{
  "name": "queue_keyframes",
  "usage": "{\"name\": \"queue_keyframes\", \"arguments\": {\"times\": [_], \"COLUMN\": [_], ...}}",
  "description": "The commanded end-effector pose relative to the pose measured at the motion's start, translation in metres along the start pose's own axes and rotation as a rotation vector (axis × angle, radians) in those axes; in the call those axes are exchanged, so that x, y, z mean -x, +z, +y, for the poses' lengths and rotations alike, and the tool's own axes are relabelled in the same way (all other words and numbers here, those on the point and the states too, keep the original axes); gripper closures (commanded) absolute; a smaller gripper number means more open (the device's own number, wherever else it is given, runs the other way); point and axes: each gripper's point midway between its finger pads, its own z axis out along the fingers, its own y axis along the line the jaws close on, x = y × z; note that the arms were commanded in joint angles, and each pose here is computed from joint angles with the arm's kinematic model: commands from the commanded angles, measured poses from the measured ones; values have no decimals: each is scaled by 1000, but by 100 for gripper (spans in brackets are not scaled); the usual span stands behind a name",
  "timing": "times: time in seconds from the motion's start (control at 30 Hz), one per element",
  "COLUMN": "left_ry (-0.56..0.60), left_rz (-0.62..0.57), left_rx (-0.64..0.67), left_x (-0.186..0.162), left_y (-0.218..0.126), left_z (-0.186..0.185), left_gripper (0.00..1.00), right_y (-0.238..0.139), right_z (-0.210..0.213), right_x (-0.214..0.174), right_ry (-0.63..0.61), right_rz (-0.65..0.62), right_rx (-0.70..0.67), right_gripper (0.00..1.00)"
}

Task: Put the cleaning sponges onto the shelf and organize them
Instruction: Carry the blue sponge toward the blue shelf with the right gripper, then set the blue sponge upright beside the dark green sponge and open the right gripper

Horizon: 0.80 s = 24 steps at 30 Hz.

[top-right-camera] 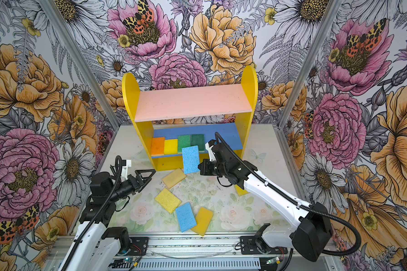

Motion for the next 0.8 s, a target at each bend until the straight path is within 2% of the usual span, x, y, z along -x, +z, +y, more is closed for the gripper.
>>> {"name": "queue_keyframes", "arguments": {"times": [0.0, 0.17, 0.5, 0.77], "left_ry": [35, 27, 23, 27], "left_rz": [-2, -5, -5, -23], "left_rx": [-14, -10, -8, 8], "left_x": [2, 4, 4, 7], "left_y": [-3, -3, -3, -6], "left_z": [-7, -5, -4, -3], "left_gripper": [1, 1, 1, 1], "right_y": [-26, -50, -74, -67], "right_z": [-9, -36, -63, -78], "right_x": [20, 34, 56, 71], "right_ry": [-22, -1, 8, -28], "right_rz": [-79, -138, -197, -157], "right_rx": [-67, -182, -276, -331], "right_gripper": [100, 100, 100, 100]}}
